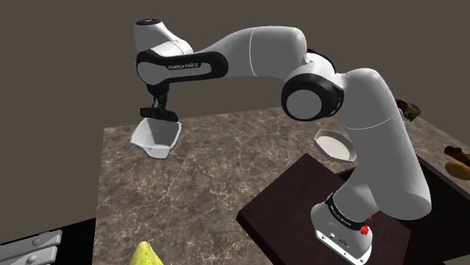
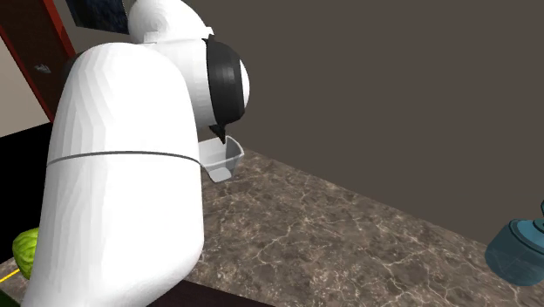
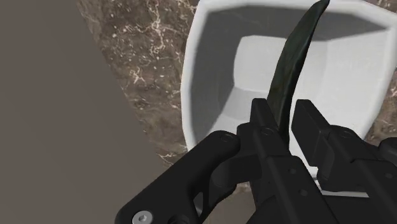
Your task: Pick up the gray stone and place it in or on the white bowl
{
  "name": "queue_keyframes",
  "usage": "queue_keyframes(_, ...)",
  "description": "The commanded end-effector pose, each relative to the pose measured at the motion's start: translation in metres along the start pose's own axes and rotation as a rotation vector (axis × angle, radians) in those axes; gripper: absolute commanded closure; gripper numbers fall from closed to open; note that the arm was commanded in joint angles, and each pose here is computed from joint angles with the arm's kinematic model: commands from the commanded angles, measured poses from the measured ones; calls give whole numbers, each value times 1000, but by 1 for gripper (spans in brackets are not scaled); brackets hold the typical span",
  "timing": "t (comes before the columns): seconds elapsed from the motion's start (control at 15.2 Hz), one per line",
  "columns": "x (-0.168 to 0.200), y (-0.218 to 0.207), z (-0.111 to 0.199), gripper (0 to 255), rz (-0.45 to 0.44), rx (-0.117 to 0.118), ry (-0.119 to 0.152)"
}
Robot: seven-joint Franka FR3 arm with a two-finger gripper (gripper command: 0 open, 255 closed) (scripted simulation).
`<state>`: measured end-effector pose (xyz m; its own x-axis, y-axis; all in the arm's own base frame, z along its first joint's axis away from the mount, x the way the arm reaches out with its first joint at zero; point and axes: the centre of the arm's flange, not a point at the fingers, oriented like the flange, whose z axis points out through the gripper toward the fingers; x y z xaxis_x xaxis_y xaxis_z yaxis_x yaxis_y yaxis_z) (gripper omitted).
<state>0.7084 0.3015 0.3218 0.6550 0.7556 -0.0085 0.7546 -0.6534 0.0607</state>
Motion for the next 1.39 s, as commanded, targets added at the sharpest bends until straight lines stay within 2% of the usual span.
queue_keyframes(0.0, 12, -10, 5, 255, 1, 0, 0)
queue_keyframes(0.86, 13, -14, 72, 255, 1, 0, 0)
queue_keyframes(1.32, 13, -14, 72, 255, 1, 0, 0)
